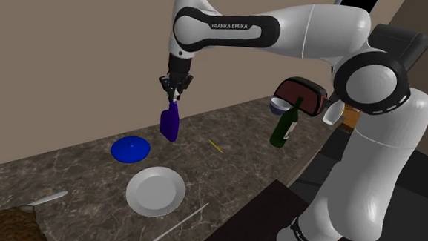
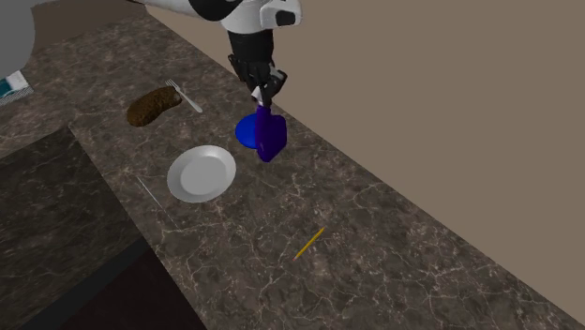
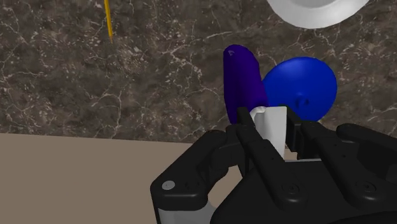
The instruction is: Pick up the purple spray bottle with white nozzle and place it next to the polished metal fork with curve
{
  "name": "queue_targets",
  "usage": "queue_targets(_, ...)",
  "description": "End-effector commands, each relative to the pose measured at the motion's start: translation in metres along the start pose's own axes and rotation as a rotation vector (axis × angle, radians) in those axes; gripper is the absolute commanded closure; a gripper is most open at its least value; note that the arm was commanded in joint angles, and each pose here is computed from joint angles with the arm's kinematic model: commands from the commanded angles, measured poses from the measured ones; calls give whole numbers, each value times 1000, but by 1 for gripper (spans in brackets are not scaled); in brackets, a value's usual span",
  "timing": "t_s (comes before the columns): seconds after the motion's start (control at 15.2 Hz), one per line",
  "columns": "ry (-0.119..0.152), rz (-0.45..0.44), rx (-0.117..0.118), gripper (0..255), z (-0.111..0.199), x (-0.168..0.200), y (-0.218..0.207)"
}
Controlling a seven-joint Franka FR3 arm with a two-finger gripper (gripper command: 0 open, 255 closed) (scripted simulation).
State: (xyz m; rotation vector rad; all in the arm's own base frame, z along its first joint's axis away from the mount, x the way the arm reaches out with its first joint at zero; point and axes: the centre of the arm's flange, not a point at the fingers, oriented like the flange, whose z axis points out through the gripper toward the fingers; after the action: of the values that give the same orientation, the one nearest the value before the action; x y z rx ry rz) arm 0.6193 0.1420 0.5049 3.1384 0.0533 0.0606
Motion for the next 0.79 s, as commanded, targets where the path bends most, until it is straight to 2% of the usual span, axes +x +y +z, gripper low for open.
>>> queue_targets(0.0, 0, 1, 0, 255, -1, -2, -24)
queue_targets(0.73, 0, 1, 0, 255, -2, -21, -168)
